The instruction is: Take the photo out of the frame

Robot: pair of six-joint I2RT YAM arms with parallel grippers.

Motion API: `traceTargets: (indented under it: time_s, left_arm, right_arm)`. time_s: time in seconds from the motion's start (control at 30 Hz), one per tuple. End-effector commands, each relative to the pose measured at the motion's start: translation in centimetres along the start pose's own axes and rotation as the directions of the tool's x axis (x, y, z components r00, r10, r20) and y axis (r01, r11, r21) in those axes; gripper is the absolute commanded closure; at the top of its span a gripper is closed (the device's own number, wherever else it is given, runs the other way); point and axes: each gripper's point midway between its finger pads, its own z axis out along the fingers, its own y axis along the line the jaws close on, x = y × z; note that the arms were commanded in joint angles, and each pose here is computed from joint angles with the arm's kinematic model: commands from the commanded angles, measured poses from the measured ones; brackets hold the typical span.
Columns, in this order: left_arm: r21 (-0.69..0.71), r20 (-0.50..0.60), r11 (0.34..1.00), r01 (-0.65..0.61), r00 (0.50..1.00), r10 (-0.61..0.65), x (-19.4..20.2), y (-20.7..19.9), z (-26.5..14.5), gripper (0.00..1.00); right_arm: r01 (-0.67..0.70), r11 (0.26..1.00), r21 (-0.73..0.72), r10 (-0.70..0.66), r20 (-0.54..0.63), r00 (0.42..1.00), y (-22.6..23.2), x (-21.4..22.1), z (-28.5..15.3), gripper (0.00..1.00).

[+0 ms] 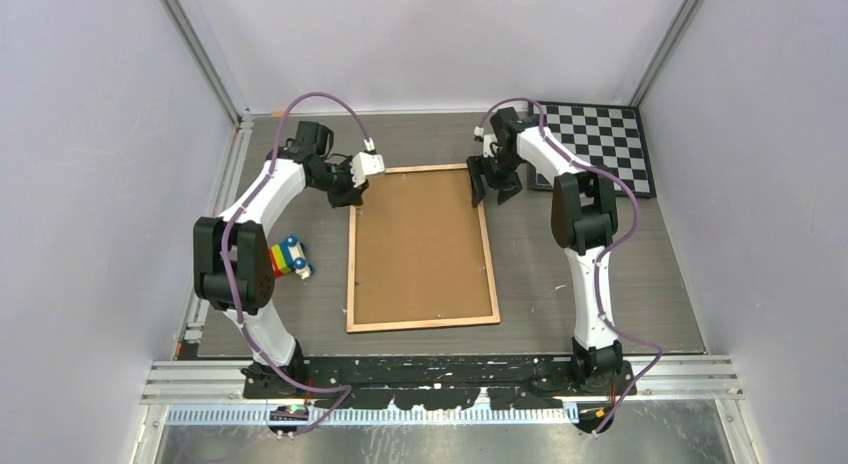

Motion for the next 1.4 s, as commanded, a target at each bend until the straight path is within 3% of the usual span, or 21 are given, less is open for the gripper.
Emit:
traceTargets:
  time_s: [0.0, 0.37, 0.87, 1.23, 1.37]
  left_arm:
    - [-0.005, -0.009, 0.998, -0.061, 0.998, 0.061, -0.1, 0.5, -0.5, 1.00]
    - [0.001, -0.017, 0.995, -0.096, 0.995, 0.096, 0.6, 0.7, 0.2, 1.00]
    - [-0.058, 0.042, 0.990, -0.132, 0.990, 0.135, -0.4, 2.7, 1.6, 1.00]
    - [-0.015, 0.075, 0.998, -0.061, 0.995, 0.062, -1.5, 1.5, 1.3, 1.00]
    - [-0.029, 0.089, 0.999, 0.028, 0.996, -0.025, -2.3, 1.6, 0.7, 1.00]
  right_arm:
    - [0.007, 0.999, 0.035, -0.008, 0.007, 1.000, -0.3, -0.6, 0.8, 0.26]
    - [0.049, 0.996, 0.070, -0.047, -0.032, 0.998, -0.6, 0.3, 2.0, 0.28]
    - [0.115, 0.990, 0.080, -0.107, -0.097, 0.989, -1.1, 1.6, 3.6, 0.41]
    - [0.110, 0.991, 0.079, -0.101, -0.101, 0.990, -1.1, 1.4, 3.7, 0.43]
    - [0.105, 0.991, 0.082, -0.096, -0.101, 0.990, -1.1, 1.4, 3.9, 0.43]
